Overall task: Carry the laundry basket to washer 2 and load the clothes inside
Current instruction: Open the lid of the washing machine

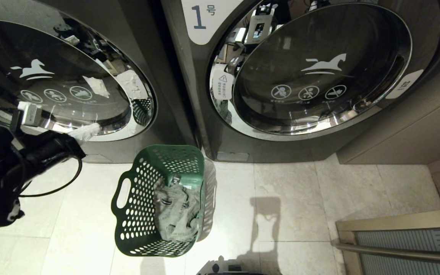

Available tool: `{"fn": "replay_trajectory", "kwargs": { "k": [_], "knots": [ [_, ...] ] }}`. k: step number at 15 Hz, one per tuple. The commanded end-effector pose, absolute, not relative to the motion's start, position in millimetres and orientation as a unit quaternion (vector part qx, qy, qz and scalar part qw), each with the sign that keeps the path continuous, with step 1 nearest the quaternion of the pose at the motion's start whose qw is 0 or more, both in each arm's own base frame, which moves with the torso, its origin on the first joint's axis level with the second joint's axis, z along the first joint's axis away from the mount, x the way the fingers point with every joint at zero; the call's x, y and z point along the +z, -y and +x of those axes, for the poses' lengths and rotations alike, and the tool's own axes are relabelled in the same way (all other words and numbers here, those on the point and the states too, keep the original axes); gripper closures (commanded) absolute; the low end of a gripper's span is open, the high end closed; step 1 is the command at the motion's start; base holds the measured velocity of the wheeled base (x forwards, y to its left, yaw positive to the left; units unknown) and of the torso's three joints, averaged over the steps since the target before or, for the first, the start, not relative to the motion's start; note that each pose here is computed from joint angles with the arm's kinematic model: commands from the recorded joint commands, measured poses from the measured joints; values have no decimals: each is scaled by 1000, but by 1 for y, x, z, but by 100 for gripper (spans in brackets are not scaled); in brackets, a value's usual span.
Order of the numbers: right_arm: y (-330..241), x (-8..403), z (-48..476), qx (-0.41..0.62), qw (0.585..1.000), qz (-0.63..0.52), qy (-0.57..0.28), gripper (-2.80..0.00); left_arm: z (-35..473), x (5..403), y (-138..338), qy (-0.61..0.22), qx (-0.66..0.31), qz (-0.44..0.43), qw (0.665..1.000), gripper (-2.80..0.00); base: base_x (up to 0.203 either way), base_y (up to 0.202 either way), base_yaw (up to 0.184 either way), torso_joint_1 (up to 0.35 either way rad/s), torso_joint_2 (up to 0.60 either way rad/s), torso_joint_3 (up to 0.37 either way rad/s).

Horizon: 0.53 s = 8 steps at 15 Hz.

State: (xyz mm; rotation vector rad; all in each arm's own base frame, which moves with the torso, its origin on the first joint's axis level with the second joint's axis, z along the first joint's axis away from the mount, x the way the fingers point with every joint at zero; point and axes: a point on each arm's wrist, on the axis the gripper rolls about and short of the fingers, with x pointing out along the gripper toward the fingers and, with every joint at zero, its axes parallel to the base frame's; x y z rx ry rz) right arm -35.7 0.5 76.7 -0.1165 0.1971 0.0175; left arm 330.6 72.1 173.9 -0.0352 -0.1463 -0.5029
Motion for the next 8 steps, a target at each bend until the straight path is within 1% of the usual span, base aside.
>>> {"fn": "replay_trajectory", "kwargs": {
  "k": [1, 4, 7, 8],
  "knots": [
    [0, 77, -36, 9, 993, -59, -100, 0, 345, 185, -76, 99, -261, -1, 960, 0, 0, 0, 0, 0, 0, 0],
    [0, 77, -36, 9, 993, -59, -100, 0, 361, 194, -79, 123, -270, 14, 955, 0, 0, 0, 0, 0, 0, 0],
    [0, 77, -36, 9, 993, -59, -100, 0, 372, 187, -74, 119, -280, 7, 953, 0, 0, 0, 0, 0, 0, 0],
    [0, 77, -36, 9, 993, -59, -100, 0, 376, 189, -72, 124, -284, 10, 951, -280, 0, 0, 0, 0, 0, 0]
  ]
}}
